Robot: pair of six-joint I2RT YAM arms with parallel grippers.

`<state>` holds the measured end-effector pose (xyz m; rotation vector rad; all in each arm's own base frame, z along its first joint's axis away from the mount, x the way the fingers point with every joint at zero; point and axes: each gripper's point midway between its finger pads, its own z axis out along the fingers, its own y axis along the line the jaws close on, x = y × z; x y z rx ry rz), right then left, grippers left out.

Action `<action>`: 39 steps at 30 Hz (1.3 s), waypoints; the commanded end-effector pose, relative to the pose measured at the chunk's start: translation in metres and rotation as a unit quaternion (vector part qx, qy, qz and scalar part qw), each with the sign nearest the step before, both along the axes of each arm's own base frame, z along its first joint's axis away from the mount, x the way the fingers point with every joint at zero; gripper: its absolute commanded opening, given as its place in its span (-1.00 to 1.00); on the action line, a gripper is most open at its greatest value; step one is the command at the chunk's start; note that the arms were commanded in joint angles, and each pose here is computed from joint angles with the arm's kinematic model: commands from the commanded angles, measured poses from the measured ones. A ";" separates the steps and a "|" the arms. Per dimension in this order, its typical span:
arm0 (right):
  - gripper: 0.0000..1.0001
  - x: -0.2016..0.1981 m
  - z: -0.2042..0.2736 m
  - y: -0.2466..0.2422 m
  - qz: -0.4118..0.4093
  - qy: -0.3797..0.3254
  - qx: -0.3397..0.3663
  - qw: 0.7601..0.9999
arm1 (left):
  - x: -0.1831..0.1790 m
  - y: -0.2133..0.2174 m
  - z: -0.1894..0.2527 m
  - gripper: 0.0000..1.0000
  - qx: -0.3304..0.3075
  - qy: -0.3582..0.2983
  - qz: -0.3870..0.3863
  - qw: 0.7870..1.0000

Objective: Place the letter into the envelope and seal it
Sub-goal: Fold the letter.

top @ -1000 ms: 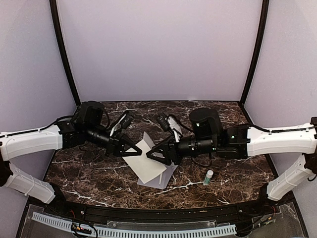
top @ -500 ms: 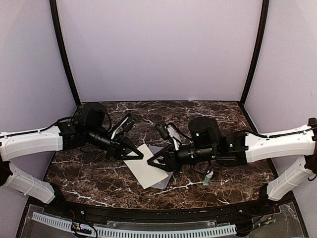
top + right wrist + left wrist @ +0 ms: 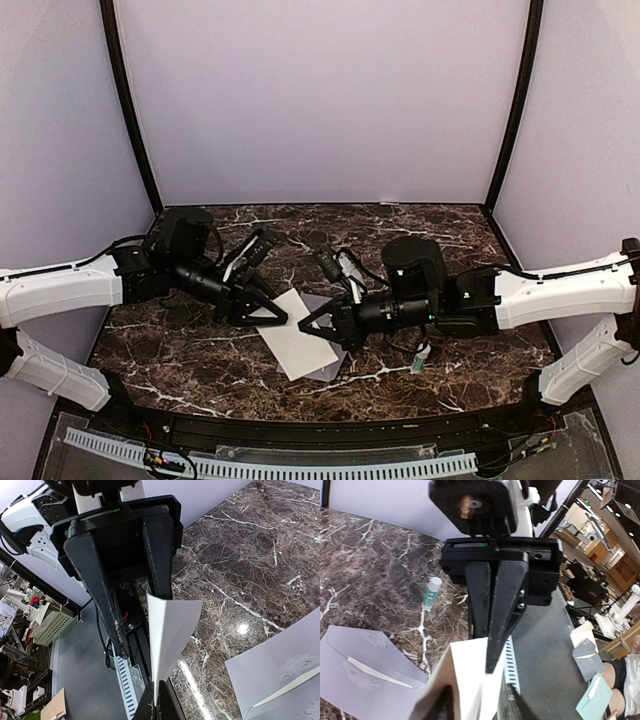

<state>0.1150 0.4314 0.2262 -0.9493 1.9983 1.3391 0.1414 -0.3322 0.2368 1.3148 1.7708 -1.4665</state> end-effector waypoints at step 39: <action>-1.00 -0.042 0.002 -0.001 0.110 0.034 0.016 0.993 | -0.028 -0.012 0.006 -0.99 0.007 -0.012 -0.056 0.998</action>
